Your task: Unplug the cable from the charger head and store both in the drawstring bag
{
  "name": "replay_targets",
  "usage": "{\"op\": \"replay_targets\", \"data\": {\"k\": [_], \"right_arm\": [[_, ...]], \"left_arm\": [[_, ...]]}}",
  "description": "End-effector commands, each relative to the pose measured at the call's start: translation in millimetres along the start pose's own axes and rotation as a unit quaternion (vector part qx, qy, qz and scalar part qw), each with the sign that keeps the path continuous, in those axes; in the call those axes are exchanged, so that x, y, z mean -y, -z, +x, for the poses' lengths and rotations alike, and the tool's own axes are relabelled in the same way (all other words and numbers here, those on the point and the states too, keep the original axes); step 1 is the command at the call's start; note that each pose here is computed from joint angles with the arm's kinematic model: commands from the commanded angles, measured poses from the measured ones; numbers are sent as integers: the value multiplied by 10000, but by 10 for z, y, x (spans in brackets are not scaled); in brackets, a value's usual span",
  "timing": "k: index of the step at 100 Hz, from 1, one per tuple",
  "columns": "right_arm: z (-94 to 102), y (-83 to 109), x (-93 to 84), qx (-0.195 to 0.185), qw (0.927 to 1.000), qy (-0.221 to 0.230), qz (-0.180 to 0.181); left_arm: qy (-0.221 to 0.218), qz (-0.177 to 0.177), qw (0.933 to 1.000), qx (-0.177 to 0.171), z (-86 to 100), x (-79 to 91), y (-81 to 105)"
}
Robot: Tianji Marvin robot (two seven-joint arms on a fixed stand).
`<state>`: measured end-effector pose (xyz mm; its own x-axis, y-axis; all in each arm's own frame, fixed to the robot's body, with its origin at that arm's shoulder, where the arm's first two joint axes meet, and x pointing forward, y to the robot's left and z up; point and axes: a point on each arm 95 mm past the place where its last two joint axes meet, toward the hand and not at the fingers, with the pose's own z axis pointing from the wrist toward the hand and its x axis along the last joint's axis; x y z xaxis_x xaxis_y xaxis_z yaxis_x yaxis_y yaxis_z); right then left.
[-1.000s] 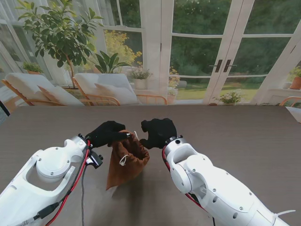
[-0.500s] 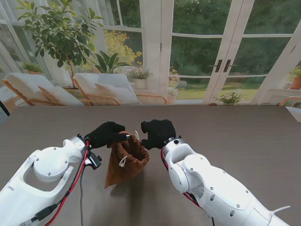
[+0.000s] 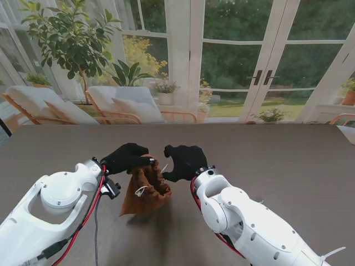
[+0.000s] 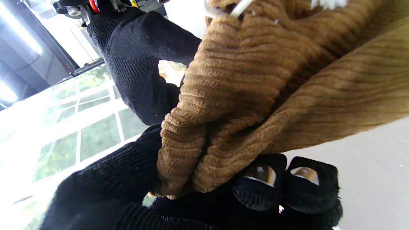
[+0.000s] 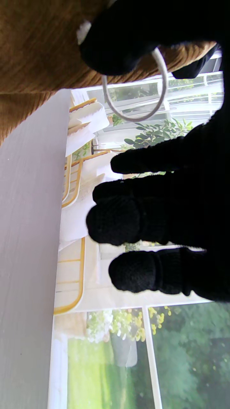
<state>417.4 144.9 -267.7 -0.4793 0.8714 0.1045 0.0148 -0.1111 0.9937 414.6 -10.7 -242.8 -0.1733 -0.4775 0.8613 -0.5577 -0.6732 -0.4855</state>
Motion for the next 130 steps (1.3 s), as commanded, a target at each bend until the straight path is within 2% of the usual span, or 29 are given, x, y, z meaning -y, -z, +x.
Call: {"op": "replay_targets", "data": {"k": [1, 27, 67, 115, 130], "right_arm": [[58, 12, 42, -62, 9999, -137, 2], [76, 31, 56, -316, 9987, -370, -173], [69, 11, 117, -499, 9966, -634, -168], [12, 35, 169, -499, 9938, -982, -151], [28, 41, 215, -388, 9924, -1130, -306]], "left_arm": [[14, -99, 9999, -34, 44, -22, 6], [42, -108, 9999, 20, 46, -29, 10], [56, -124, 9999, 78, 46, -41, 22], [63, -114, 9998, 135, 41, -55, 34], [65, -112, 9998, 130, 43, -53, 33]]}}
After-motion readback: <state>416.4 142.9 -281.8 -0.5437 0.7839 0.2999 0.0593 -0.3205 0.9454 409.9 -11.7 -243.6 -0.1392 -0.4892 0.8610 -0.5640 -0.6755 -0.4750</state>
